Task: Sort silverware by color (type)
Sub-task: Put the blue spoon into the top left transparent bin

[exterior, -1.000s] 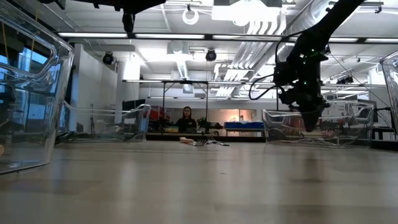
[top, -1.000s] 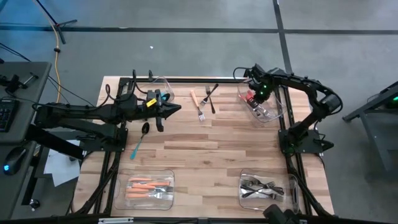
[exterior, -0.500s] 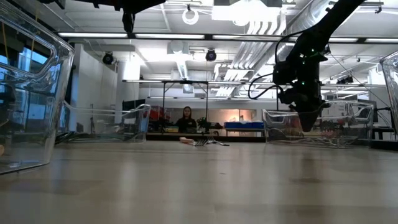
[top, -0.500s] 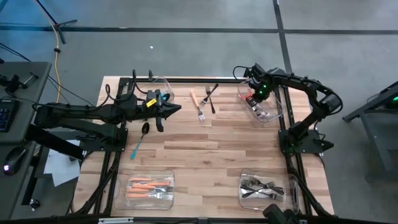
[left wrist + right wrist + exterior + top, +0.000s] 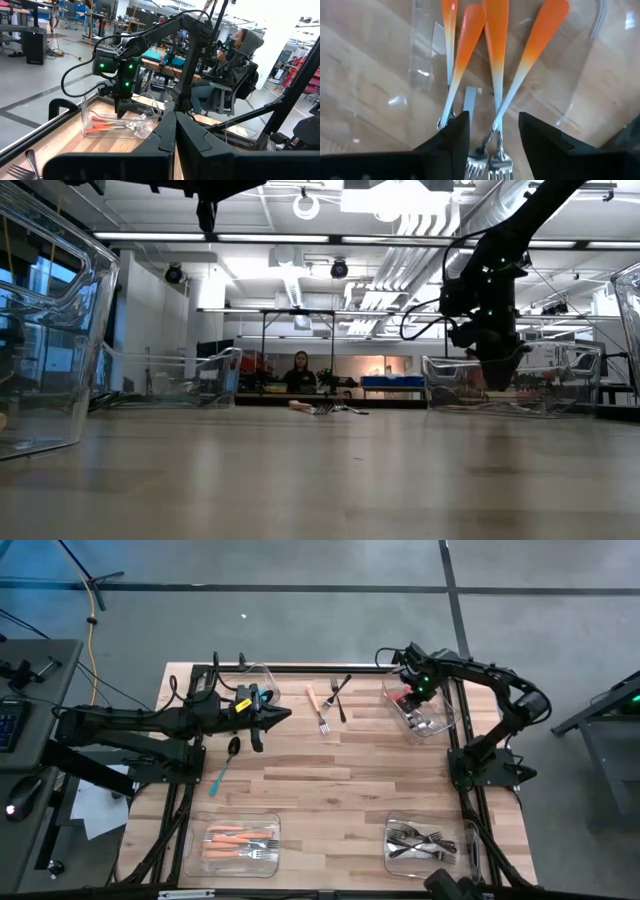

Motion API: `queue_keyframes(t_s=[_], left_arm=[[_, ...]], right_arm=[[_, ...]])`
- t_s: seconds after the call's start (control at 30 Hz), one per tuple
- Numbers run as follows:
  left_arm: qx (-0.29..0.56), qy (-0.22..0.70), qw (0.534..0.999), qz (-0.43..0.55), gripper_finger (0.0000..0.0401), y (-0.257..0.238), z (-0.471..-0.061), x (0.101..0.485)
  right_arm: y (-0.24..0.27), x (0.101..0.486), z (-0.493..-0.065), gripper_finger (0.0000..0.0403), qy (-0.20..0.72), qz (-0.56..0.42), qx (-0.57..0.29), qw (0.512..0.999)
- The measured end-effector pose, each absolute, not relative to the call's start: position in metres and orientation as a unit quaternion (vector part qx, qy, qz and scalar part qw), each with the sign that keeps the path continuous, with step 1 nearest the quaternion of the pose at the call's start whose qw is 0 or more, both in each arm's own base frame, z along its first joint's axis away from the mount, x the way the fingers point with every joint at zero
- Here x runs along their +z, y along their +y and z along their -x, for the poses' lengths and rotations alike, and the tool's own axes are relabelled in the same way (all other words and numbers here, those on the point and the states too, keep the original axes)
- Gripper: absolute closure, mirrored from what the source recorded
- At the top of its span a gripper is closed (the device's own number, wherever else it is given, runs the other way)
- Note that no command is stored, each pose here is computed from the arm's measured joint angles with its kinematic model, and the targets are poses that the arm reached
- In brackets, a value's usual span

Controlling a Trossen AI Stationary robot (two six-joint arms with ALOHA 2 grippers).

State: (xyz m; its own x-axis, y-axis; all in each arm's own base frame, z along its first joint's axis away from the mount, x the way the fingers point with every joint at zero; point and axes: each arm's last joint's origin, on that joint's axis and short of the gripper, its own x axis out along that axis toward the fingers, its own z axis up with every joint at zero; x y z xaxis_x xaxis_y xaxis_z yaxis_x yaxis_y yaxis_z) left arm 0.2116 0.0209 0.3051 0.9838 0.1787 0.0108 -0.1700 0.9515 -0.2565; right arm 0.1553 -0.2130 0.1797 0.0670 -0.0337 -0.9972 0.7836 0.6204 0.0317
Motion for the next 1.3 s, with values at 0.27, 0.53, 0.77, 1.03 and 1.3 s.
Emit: queue_keyframes(t_s=[0.27,0.53,0.77,1.03,1.3], left_arm=[[0.088,-0.017,0.988,0.128,0.0401,0.021,-0.212,0.305],[0.088,-0.017,0.988,0.129,0.0401,0.021,-0.212,0.305],[0.088,-0.017,0.988,0.129,0.0401,0.021,-0.212,0.305],[0.071,-0.019,0.987,0.142,0.0401,0.02,-0.212,0.306],[0.062,-0.017,0.988,0.142,0.0401,0.019,-0.212,0.306]], right_arm=[[-0.197,0.217,-0.147,0.0247,0.57,-0.276,-0.321,0.704],[-0.154,0.289,-0.151,0.0247,0.367,-0.233,-0.272,0.858],[-0.107,0.326,-0.18,0.0247,0.24,-0.169,-0.172,0.94],[-0.058,0.349,-0.224,0.0247,0.115,-0.094,-0.064,0.987],[-0.035,0.348,-0.234,0.0247,0.111,-0.086,-0.067,0.988]])
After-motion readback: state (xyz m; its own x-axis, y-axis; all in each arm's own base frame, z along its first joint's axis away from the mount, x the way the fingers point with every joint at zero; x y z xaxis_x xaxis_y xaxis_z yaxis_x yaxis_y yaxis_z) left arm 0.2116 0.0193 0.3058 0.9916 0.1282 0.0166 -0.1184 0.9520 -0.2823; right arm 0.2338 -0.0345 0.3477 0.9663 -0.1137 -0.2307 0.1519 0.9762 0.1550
